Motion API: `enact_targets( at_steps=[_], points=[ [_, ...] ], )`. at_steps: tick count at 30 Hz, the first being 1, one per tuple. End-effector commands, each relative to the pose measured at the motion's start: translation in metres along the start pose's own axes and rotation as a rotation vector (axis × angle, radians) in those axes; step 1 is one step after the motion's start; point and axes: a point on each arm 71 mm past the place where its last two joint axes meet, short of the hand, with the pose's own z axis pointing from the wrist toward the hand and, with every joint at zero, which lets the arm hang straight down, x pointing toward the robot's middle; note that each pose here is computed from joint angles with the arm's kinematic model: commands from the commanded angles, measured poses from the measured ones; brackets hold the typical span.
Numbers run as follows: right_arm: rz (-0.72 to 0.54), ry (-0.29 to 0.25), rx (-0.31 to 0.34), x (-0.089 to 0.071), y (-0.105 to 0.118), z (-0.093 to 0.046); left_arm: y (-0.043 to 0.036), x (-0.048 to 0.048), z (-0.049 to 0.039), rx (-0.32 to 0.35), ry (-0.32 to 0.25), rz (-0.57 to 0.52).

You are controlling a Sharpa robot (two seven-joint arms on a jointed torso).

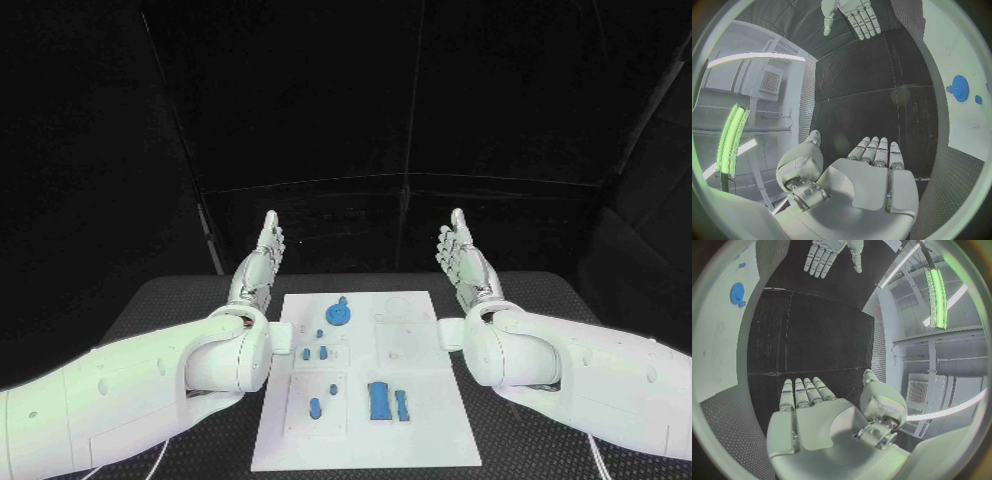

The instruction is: Assemble the parts on the task board

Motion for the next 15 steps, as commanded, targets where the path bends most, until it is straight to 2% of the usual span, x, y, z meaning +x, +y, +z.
enact_targets(
  at_steps=[1,15],
  points=[
    [-0.002,-0.007,-0.018,0.0001,0.0026,0.0001,-0.0033,0.0003,0.0003,0.026,-0.007,0.004],
    [-0.002,-0.007,-0.018,0.0001,0.0026,0.0001,-0.0033,0.0003,0.0003,0.026,-0.007,0.004]
  ],
)
